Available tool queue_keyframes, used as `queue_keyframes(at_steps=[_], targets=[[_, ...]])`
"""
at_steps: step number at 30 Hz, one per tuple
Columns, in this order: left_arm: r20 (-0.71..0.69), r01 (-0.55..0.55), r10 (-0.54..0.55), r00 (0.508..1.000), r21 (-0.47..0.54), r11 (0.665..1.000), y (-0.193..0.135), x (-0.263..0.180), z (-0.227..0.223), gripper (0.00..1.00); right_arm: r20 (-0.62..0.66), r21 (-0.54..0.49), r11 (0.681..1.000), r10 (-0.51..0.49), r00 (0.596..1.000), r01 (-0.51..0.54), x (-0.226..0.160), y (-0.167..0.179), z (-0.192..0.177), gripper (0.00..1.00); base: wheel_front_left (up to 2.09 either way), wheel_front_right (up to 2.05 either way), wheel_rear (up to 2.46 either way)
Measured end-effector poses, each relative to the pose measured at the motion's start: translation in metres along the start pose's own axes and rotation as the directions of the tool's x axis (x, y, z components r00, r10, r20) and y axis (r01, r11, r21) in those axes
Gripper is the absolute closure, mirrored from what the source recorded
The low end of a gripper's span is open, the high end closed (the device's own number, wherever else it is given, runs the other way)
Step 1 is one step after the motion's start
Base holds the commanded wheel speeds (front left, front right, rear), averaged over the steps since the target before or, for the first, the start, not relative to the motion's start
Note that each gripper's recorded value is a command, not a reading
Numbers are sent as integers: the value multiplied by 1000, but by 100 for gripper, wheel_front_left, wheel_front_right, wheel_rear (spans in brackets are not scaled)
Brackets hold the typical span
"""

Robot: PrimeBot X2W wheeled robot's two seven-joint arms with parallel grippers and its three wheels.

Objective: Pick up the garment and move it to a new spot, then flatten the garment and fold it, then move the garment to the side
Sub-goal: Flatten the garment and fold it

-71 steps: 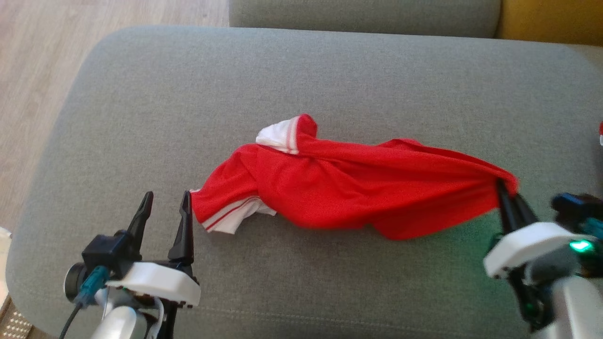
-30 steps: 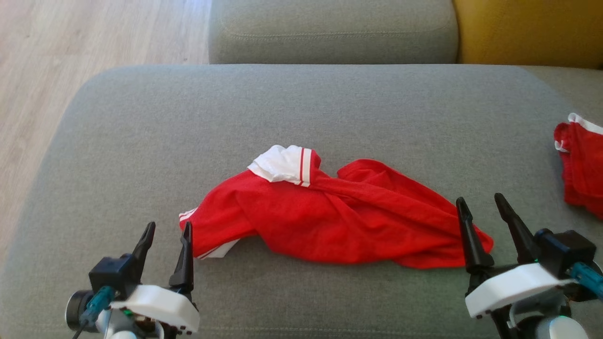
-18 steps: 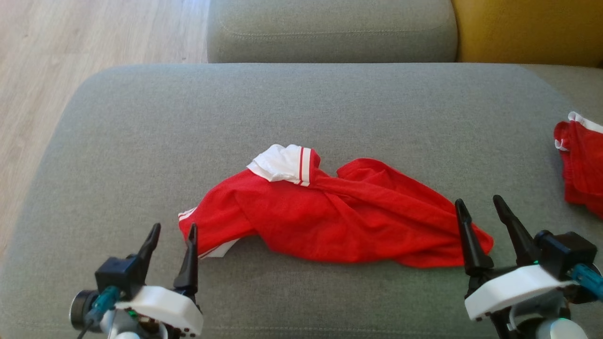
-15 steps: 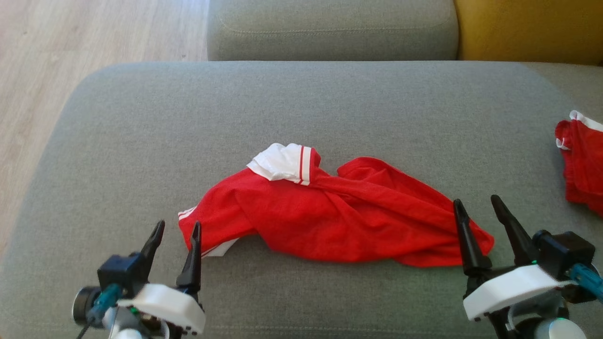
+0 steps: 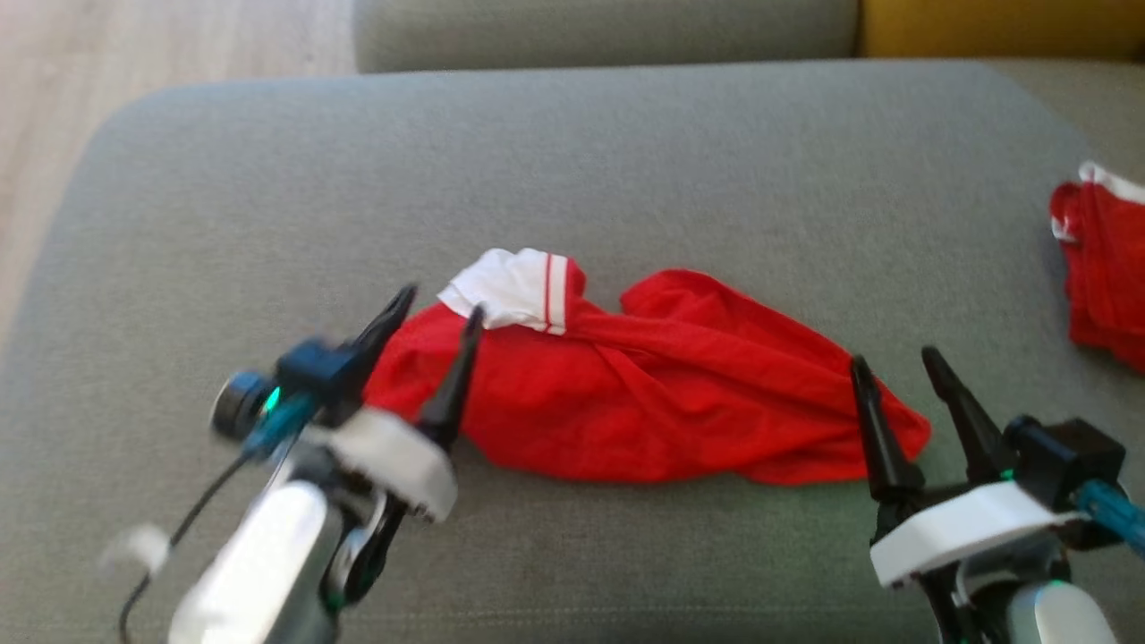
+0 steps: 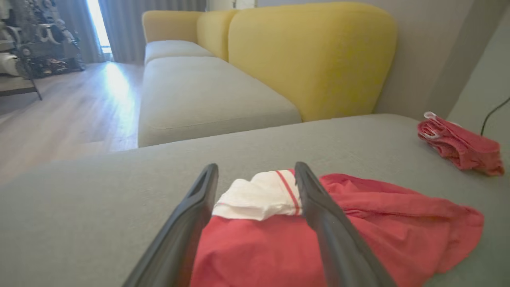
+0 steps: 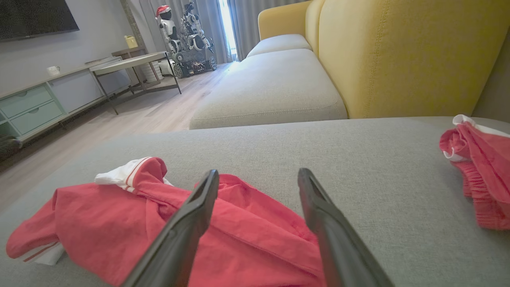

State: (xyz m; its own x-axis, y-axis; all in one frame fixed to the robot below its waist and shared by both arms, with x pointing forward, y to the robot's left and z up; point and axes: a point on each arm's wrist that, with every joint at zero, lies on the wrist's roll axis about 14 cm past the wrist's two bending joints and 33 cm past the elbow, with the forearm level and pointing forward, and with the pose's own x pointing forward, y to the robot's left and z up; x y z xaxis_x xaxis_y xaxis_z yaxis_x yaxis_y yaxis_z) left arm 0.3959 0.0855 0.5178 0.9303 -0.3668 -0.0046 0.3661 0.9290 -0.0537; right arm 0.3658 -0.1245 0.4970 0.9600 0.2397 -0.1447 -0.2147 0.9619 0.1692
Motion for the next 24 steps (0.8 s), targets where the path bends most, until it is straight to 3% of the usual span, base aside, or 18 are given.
queue_keyframes(at_steps=[4,9,19,20,21,24], targets=[[-96,113,-111,989,13,994,-19,27,-18,0,-9,13,1000,-16,1000,16,7,-7,-4,0,0,0,0],[-283,142,-133,950,11,990,-18,33,-69,0,-34,28,998,-46,998,47,8,-17,-14,0,0,0,0],[-310,138,-126,943,17,990,-12,45,-82,3,-41,43,997,-66,997,68,9,-24,-19,0,0,0,0],[-305,138,-126,944,19,990,-11,46,-81,67,-42,44,997,-65,997,67,9,-24,-19,0,0,0,0],[-298,138,-127,946,18,990,-11,47,-81,100,-44,44,997,-66,997,68,9,-24,-20,0,0,0,0],[-286,140,-129,949,17,990,-12,48,-80,100,-53,52,996,-73,996,75,9,-27,-23,0,0,0,0]])
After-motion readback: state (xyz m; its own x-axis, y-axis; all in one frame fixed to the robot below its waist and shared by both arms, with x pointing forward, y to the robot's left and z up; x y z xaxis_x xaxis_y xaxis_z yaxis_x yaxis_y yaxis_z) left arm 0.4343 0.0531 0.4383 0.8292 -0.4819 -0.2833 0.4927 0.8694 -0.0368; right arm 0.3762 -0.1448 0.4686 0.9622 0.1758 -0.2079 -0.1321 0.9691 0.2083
